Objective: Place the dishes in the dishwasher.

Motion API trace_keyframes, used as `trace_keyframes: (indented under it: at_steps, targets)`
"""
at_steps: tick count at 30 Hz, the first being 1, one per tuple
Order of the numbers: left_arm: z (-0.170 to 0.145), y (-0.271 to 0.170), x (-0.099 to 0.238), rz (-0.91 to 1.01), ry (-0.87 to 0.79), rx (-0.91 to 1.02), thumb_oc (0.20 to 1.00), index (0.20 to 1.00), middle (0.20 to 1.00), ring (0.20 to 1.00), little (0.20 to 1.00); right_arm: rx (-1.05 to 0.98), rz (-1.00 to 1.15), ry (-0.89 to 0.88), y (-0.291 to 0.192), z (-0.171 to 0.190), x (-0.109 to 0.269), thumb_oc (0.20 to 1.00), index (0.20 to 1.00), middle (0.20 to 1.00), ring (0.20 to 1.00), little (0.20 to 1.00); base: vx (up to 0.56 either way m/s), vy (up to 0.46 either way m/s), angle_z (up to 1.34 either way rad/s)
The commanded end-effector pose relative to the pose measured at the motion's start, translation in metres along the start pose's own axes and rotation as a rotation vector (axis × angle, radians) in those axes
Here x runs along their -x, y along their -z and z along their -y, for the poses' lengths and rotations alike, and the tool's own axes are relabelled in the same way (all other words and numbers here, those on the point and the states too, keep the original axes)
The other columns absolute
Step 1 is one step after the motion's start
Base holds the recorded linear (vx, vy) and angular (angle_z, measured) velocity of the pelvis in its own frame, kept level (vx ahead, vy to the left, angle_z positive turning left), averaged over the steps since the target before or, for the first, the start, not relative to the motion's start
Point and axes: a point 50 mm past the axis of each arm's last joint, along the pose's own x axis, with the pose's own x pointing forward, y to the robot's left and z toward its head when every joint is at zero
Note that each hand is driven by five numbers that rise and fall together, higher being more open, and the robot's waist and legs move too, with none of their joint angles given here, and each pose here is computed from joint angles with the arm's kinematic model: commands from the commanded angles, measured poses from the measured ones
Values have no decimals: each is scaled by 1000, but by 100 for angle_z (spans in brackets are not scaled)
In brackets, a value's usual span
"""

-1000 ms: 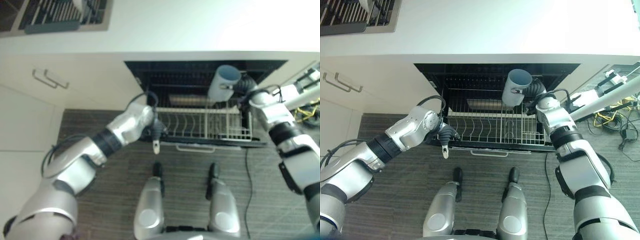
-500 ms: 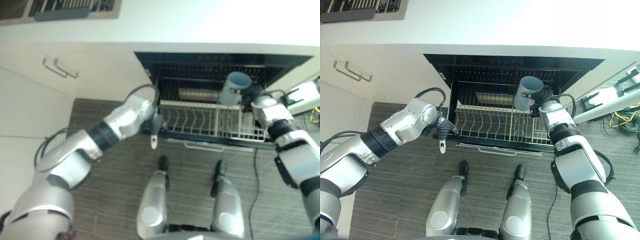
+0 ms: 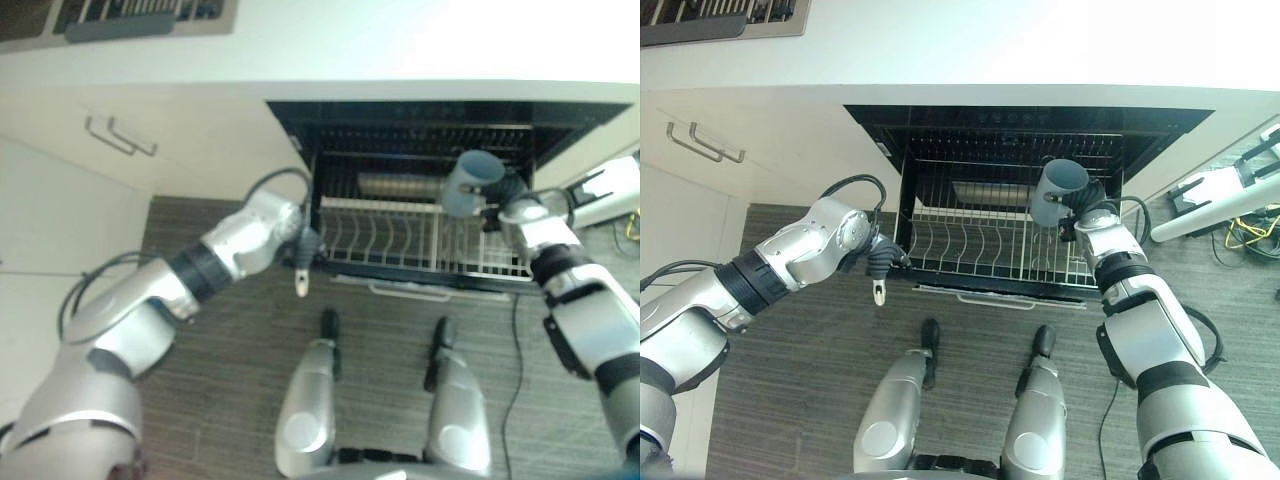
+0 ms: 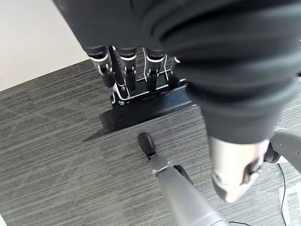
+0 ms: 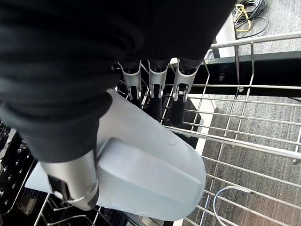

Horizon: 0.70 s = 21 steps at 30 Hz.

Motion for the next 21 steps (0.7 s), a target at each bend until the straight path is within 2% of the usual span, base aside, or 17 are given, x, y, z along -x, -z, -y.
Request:
trace_keyframes:
  at_steps: [1, 2, 3, 4, 10, 15, 21]
  targets:
    - [3, 12, 4, -15, -16, 42, 1000, 1000, 1000, 1000, 1000, 89, -193, -70, 43, -13, 2, 200, 200, 200, 200, 200, 18, 9, -8]
    - [2, 12, 3, -16, -18, 44, 1000, 1000, 1000, 1000, 1000, 89, -216, -78, 48, -13, 2, 216, 216, 216, 216, 216, 17, 2, -7]
    - [2, 13, 3, -16, -20, 47, 1000, 1000, 1000, 1000, 1000, 95, -230, -72, 51, -12, 3, 802, 802, 802, 802, 802, 11, -4, -6]
    - [2, 14, 2, -18, -21, 46, 1000, 1000, 1000, 1000, 1000, 104, -239, -70, 53, -12, 3, 1000, 1000, 1000, 1000, 1000, -3, -21, -8]
    - [-1, 13, 2, -28, -12, 36, 1000, 1000, 1000, 1000, 1000, 70, -207, -3, 44, -5, 0, 1000, 1000, 1000, 1000, 1000, 0, -8, -2]
    - [-5, 14, 5, -36, -13, 43, 1000, 1000, 1000, 1000, 1000, -1, -62, 70, 15, -5, 0, 1000, 1000, 1000, 1000, 1000, 0, 0, 0]
    - [-6, 14, 7, -43, -10, 52, 1000, 1000, 1000, 1000, 1000, -38, 34, 77, -5, -12, 3, 1000, 1000, 1000, 1000, 1000, 6, 9, -2]
